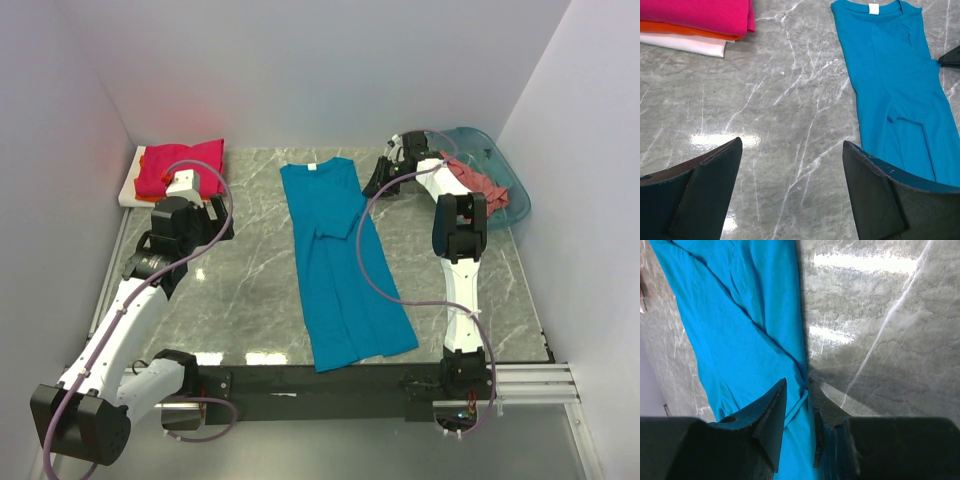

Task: Fold and stack the t-shirts
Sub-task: Fold the tshirt

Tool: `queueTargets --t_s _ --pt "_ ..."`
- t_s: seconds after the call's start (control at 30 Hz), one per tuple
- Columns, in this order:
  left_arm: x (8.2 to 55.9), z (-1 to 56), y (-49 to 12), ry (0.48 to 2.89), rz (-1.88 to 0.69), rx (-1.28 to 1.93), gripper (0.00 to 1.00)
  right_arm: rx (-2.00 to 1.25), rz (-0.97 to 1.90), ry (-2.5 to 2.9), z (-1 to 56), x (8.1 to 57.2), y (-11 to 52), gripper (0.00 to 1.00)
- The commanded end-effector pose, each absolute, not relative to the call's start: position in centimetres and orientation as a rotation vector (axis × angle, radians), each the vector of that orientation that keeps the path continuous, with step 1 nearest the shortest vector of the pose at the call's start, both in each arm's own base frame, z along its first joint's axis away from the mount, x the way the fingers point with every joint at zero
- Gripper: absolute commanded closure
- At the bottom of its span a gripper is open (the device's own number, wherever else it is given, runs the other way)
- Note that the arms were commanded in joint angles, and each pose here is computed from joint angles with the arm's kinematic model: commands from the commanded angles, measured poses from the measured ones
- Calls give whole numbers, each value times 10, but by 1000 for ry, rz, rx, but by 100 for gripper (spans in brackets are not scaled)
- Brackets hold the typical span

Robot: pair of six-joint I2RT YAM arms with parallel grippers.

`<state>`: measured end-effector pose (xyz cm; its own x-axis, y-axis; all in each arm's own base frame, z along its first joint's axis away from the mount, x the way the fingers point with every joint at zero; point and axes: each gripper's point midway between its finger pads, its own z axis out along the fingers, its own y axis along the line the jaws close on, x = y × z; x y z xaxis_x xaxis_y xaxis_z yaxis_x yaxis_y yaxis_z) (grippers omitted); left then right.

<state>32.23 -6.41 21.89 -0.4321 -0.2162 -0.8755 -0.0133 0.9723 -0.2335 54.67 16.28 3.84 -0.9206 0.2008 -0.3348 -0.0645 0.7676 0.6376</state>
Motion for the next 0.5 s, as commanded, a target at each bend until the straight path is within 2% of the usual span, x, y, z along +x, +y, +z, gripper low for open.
queueTargets --t_s 0.0,0.27,0.47 --pt "324 226 -63 1985 -218 -145 13 113 962 2581 40 547 163 69" --pt "324 226 -63 1985 -218 -145 13 125 956 2587 39 548 163 72" --pt "324 225 -64 1986 -219 -147 13 125 963 2582 39 549 164 81"
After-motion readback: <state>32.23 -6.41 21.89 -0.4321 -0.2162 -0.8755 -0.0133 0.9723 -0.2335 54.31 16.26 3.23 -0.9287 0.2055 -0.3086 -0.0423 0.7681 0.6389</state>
